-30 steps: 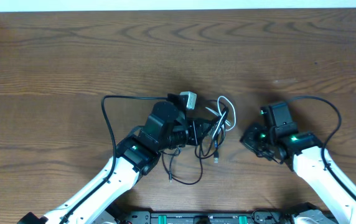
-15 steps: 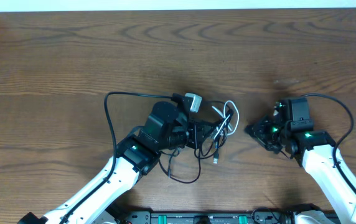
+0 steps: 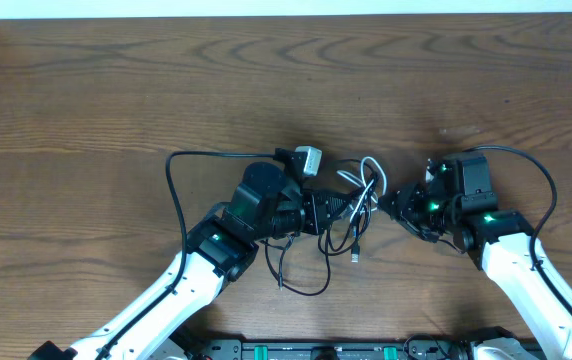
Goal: Untangle cables
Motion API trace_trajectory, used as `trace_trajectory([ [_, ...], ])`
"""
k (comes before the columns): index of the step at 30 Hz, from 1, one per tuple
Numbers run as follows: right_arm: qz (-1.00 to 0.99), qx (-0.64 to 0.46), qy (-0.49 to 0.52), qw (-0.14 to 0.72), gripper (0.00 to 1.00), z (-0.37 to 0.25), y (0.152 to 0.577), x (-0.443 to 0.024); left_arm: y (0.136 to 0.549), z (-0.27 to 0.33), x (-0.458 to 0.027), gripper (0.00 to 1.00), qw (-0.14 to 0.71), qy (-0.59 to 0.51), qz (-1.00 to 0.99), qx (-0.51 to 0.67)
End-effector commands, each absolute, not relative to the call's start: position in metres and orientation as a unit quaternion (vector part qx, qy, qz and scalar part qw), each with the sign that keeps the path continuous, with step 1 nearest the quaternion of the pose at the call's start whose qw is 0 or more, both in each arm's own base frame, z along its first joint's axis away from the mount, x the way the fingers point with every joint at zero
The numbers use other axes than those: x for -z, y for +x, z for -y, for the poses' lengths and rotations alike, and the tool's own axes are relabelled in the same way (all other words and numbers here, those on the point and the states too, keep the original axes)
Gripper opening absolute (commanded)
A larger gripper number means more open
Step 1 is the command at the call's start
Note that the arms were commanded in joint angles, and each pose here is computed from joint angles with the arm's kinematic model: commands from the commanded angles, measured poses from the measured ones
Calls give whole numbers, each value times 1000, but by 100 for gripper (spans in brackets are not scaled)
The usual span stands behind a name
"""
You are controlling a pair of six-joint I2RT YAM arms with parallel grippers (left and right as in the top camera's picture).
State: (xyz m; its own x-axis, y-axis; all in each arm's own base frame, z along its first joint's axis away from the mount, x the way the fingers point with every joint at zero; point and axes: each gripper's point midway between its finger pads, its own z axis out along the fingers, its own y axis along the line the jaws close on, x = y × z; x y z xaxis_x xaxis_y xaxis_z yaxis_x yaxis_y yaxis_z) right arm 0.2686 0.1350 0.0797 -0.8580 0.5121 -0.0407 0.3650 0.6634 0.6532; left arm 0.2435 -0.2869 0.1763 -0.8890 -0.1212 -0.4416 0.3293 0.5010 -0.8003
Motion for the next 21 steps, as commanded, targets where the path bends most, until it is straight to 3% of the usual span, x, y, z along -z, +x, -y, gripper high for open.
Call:
trace_trajectory([
  [1, -903, -343, 231, 116, 40, -143, 272, -85, 238, 294, -191, 8, 203, 55, -821, 531],
  [10, -912, -320, 224, 124, 39, -145, 270, -79, 224, 309, -233, 8, 183, 88, -764, 612],
  [14, -916, -287, 238, 148, 36, -132, 277, -75, 217, 311, -239, 8, 171, 102, -755, 625],
  [18, -920, -248, 253, 169, 27, -118, 281, -69, 210, 312, -240, 8, 156, 116, -750, 632],
  [21, -923, -206, 264, 191, 29, -102, 285, -65, 202, 313, -243, 8, 144, 133, -742, 641],
])
